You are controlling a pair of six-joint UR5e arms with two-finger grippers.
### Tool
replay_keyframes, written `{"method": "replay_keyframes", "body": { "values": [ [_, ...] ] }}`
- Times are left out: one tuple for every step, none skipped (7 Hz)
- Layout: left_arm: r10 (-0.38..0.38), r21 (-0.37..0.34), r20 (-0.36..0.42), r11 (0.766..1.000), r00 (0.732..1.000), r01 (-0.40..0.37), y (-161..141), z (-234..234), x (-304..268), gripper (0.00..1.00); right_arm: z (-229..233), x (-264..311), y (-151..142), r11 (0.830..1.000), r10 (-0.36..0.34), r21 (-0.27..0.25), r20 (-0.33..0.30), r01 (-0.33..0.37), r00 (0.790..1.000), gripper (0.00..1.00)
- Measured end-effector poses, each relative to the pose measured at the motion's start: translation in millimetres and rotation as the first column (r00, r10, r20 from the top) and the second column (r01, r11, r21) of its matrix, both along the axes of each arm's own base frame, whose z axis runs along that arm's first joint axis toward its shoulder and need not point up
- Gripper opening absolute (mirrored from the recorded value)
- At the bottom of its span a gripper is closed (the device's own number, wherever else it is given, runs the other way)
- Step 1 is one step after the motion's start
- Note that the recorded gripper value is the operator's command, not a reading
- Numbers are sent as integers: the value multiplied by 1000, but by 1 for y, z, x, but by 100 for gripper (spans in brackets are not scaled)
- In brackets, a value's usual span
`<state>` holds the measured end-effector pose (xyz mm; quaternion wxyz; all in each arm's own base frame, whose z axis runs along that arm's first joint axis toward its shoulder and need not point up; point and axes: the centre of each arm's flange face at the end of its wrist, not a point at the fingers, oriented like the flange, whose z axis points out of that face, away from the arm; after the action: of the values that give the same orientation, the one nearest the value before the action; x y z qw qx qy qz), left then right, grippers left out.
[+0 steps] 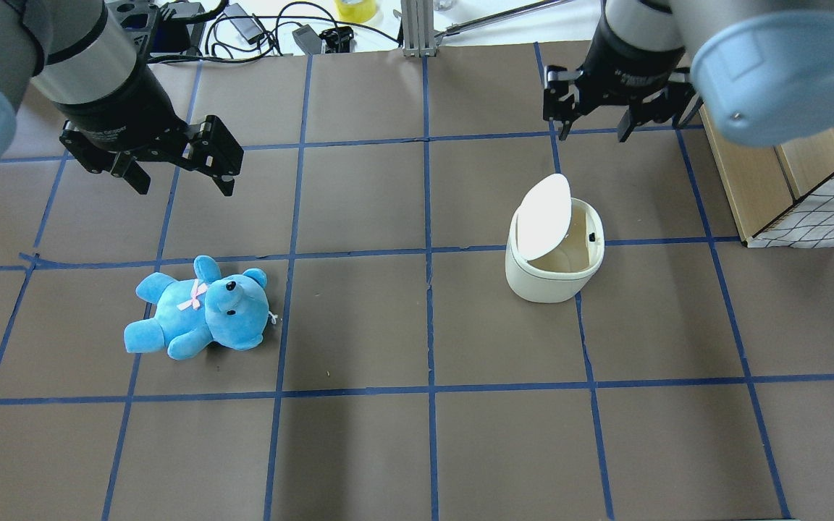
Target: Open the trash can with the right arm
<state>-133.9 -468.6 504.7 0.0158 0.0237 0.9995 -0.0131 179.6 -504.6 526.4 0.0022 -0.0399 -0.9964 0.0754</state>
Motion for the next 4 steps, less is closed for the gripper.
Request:
{"method": "replay_keyframes", "body": {
  "values": [
    [0,0,0,1000,1000,0,0,0,0,100,27,1,4,1000,10,5,-1,-10,1000,100],
    [-1,0,0,1000,1000,1,0,0,0,100,39,1,6,1000,16,14,0,-16,1000,100],
    [0,0,0,1000,1000,0,0,0,0,100,42,1,6,1000,18,18,0,-18,1000,100],
    [0,0,0,1000,1000,0,0,0,0,100,43,1,6,1000,19,20,0,-19,1000,100]
  ]
}}
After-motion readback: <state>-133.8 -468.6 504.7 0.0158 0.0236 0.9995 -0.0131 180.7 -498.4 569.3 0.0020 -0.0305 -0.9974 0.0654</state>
